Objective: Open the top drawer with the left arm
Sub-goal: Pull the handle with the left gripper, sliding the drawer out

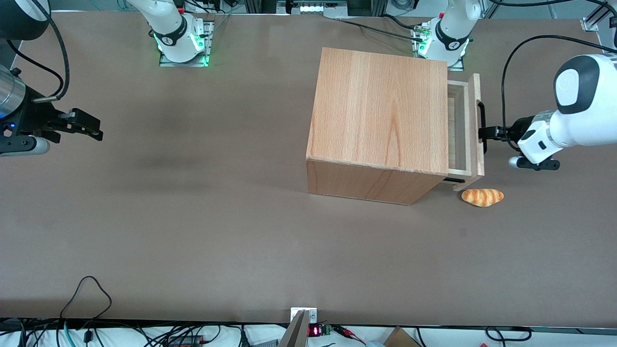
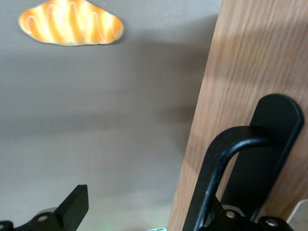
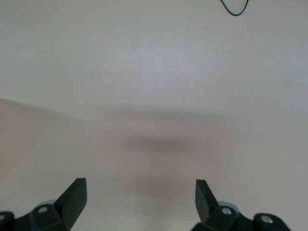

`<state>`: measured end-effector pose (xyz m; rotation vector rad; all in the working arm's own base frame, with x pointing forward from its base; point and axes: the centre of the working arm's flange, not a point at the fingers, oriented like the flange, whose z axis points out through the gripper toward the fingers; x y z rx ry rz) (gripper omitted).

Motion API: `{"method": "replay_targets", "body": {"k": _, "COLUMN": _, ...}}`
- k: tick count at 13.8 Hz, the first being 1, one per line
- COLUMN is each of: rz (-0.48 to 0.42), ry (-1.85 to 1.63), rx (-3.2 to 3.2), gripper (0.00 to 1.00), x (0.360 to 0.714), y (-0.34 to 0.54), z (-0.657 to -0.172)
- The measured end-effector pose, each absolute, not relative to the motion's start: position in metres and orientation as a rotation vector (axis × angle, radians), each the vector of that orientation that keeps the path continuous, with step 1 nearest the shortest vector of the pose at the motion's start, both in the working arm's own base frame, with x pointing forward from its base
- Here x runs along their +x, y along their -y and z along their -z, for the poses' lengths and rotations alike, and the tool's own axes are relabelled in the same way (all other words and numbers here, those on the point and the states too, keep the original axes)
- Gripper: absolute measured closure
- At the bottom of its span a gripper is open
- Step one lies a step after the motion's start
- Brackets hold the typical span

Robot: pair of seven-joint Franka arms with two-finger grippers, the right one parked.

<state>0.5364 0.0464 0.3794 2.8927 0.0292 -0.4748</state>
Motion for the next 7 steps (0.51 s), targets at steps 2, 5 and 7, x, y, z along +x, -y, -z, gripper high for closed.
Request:
{"method": "replay_targets", "body": {"k": 2, "rz": 0.466, "ry": -0.062, "rx": 2.899, "gripper": 0.00, "x": 0.535, "y": -0.062, "z": -0.380}}
{"method": "replay_targets", "body": {"k": 5, "rz": 0.450, "ry": -0.106, "rx": 2.909, "gripper": 0.00, "x": 0.534, "y": -0.083, "z": -0.382}}
{"method": "replay_targets", "body": {"k": 7, "rz": 0.439, "ry": -0.138, "rx": 2.912, "gripper": 0.00, "x": 0.533, "y": -0.097, "z": -0.383}}
